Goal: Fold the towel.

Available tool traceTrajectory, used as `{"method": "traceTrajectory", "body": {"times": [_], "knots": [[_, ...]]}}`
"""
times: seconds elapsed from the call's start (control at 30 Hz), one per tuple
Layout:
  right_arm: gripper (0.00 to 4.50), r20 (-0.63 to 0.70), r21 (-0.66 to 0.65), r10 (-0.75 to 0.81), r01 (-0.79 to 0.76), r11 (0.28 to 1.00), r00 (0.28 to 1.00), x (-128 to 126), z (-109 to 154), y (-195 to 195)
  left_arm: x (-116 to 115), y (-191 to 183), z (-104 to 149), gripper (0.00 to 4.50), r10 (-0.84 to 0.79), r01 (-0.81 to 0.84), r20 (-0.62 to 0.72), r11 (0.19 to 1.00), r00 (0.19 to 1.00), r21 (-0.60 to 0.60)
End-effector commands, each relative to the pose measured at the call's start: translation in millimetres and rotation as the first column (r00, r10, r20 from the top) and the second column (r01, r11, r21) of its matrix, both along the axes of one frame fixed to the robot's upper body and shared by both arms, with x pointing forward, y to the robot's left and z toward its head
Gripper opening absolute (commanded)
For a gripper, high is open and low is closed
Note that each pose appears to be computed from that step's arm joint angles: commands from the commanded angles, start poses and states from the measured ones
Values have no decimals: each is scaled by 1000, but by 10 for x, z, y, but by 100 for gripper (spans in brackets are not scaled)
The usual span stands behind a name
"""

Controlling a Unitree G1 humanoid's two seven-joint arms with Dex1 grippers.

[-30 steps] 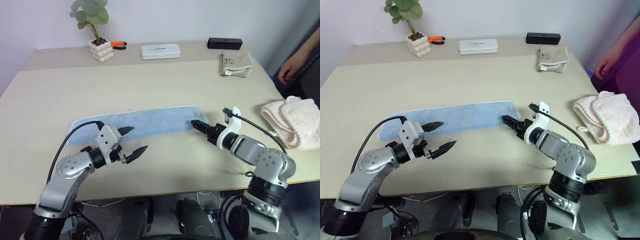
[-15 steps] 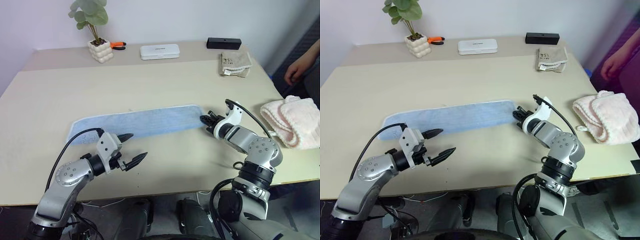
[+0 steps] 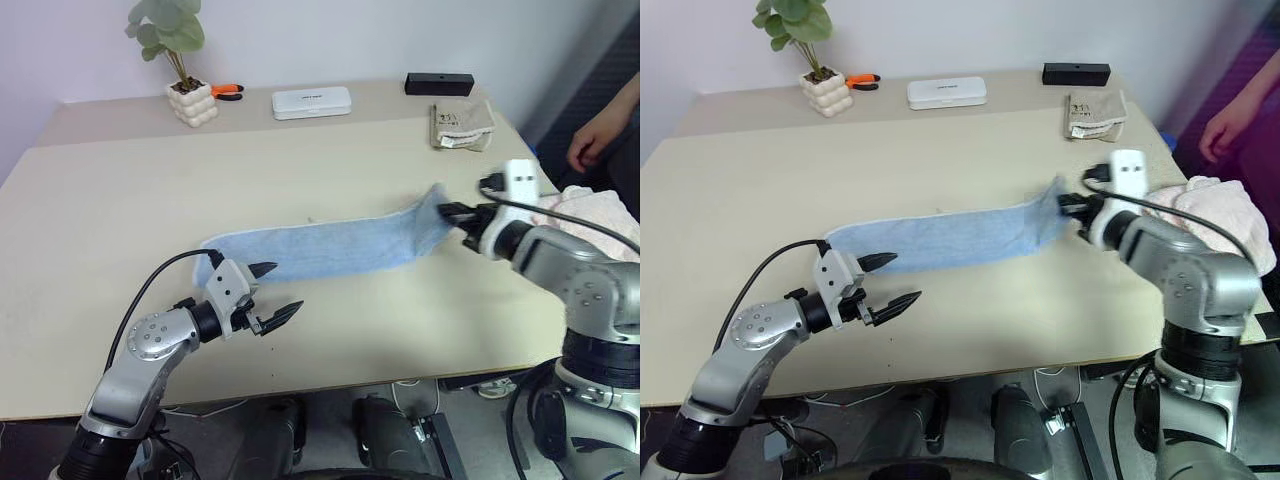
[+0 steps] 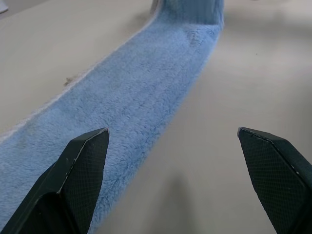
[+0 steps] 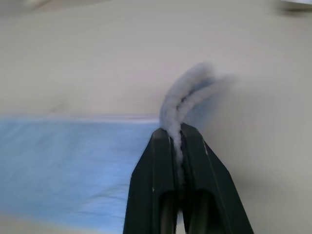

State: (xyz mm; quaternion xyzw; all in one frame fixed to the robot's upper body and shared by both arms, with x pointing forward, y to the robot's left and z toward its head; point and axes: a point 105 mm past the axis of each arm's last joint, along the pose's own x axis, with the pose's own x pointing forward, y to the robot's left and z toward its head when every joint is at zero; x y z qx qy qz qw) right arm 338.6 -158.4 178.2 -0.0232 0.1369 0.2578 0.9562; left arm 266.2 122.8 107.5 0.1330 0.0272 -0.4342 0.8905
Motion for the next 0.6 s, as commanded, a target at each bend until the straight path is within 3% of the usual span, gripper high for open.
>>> {"method": "traceTrajectory", "body": {"times": [0.03,0.2,0.4,0.5,0.6], "knots": [[3,75,-111,230,-221,969,970,-113,14,538,-26,-5,34,429,3,-3,29,1000,1000,0],[3,38,-145,303,-295,945,952,-121,-249,837,-78,-4,38,429,19,-19,30,1000,999,-4],[3,21,-122,304,-299,946,953,-53,-354,934,-101,2,93,429,44,-43,33,999,999,-9],[88,6,-96,347,-345,934,938,-98,-360,950,-115,19,133,429,56,-56,33,998,998,-5],[233,4,-94,361,-359,929,933,-113,-360,950,-119,21,141,429,59,-59,30,998,998,-3]]}}
